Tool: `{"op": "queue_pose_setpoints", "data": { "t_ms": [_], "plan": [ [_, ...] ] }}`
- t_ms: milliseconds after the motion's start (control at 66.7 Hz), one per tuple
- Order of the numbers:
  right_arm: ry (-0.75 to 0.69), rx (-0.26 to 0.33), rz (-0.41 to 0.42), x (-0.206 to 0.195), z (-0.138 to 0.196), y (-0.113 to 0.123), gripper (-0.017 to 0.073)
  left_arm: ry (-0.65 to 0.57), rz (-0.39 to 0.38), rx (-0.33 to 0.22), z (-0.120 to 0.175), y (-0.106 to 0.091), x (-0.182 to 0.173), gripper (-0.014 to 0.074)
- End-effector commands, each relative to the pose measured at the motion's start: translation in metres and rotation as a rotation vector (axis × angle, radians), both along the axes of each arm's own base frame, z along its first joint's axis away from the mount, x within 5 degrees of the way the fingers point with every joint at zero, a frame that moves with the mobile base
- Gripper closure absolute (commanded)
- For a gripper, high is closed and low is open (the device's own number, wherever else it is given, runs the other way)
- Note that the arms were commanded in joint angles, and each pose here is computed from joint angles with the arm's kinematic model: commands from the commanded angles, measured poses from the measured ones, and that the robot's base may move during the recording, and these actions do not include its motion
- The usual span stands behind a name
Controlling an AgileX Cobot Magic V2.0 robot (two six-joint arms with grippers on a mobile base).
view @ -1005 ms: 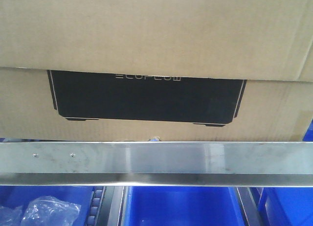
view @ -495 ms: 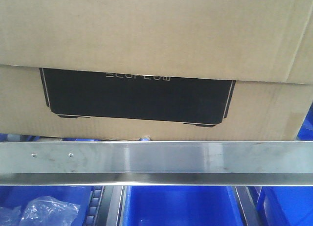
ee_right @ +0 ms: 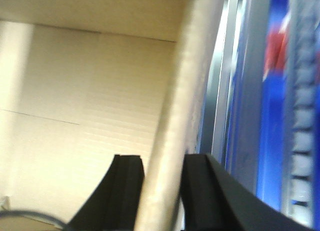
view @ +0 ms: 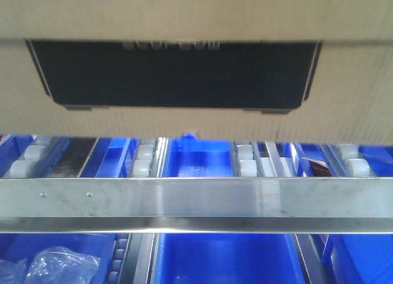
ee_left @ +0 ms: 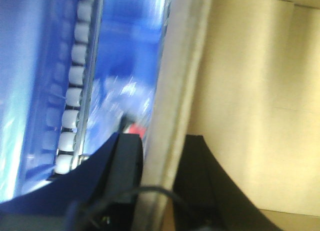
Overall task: Grab box from left shelf to table start
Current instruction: 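Lift the box with both grippers and pull it off the shelf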
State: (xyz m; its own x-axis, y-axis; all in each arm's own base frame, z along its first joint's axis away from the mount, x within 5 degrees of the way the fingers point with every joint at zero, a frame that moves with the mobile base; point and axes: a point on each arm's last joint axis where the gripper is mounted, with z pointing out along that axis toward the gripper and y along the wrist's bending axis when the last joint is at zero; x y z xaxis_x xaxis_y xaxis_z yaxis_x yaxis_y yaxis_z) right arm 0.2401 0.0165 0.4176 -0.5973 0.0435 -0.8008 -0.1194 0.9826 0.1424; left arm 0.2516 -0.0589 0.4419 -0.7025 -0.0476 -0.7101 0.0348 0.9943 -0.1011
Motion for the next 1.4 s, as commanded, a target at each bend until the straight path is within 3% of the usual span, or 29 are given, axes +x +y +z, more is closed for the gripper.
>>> {"op": "queue_pose_setpoints", "data": {
  "t_ms": [0,90,420,705,1110,1380],
  "plan": [
    [-0.188,-0.006,-0.042,-0.016,0.021,-0.005,0.0501,-0.186,-0.093,-0.066,0.023,0.0,-0.032,0.0685],
    [-0.187,-0.001,-0.044,-0.031,0.012,-0.005,0.0501,-0.231,-0.102,-0.104,0.017,0.004,-0.055,0.0685],
    [-0.238,0.03,-0.056,-0.085,-0.019,-0.004,0.0501,-0.425,-0.105,-0.152,-0.019,0.026,-0.137,0.0685],
    [-0.381,0.06,-0.035,-0.137,-0.01,0.0,0.0501,-0.519,-0.109,-0.181,-0.035,0.039,-0.185,0.0685],
    [-0.601,0.117,0.002,-0.197,0.008,0.002,0.0501,-0.737,-0.114,-0.237,-0.023,0.051,-0.228,0.0685],
    [-0.631,0.118,0.002,-0.205,0.009,0.002,0.0501,-0.748,-0.114,-0.24,-0.022,0.051,-0.229,0.0685]
  ]
}}
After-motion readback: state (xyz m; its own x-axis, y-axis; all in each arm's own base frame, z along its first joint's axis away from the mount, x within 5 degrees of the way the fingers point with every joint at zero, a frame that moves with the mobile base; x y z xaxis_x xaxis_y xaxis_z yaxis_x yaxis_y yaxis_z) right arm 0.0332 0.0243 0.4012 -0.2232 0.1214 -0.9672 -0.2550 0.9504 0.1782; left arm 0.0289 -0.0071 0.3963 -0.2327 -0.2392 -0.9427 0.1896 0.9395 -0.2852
